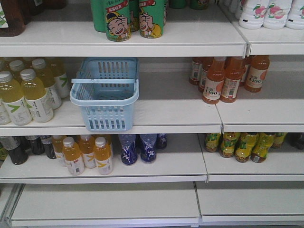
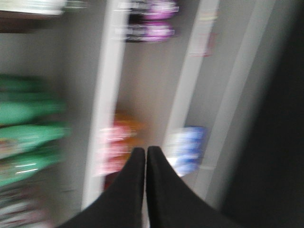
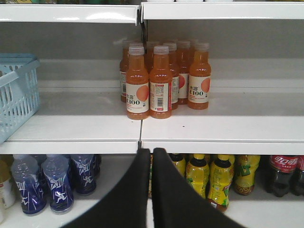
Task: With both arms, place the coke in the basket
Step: 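Reach the left gripper toward the basket handle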
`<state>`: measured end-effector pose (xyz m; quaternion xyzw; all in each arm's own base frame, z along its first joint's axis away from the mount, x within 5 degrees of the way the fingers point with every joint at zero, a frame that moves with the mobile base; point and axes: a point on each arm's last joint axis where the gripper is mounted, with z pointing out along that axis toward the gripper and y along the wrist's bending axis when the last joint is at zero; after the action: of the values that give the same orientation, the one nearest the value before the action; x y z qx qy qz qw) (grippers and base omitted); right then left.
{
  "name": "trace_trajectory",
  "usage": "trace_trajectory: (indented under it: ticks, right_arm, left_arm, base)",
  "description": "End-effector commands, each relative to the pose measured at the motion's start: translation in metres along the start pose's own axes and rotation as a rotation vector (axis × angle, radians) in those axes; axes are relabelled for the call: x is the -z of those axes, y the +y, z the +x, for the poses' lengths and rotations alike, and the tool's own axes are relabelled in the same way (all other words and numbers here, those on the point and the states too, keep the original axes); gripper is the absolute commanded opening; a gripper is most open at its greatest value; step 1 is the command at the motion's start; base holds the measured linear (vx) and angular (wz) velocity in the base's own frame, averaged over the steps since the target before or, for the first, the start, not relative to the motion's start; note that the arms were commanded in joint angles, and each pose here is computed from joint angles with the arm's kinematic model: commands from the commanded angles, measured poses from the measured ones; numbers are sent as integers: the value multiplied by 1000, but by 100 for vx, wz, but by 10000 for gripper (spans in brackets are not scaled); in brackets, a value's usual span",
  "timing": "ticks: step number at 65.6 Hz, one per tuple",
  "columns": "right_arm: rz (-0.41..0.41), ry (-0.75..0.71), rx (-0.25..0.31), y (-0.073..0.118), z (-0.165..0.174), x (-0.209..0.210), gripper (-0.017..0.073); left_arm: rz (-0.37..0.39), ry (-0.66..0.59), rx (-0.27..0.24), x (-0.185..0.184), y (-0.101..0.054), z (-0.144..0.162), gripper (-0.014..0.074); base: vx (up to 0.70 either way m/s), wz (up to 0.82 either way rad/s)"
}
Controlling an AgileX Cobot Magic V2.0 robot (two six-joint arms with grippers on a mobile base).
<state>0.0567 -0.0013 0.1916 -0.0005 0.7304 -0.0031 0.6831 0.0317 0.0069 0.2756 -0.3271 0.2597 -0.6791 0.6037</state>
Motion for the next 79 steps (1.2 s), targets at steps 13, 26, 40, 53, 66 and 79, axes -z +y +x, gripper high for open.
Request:
trace_trajectory:
  ticks: [13,26,40,53,66,79]
  right_arm:
    - [-9,-80,17,1,-5,1,-4]
    - [-9,-80,17,1,-5,1,-4]
    - [-9,-80,17,1,-5,1,-4]
    - [-9,-80,17,1,-5,1,-4]
    - [-9,-80,17,1,-5,1,-4]
    - [-9,-80,17,1,-5,1,-4]
  left_arm:
    - [229,269,-523,-61,-104,43,-4]
    - [122,399,-638,-111,-81,56,55]
    - [-145,525,-482,-153,-4,60,286]
    - [-442,569,-352,-173,93,56,517]
    - [-481,535,-95,-177,169,53,569]
    - [-522,428,7,-184,233,42,569]
  base:
    - [0,0]
    - [0,0]
    - [0,0]
    - [0,0]
    - [0,0]
    - [0,0]
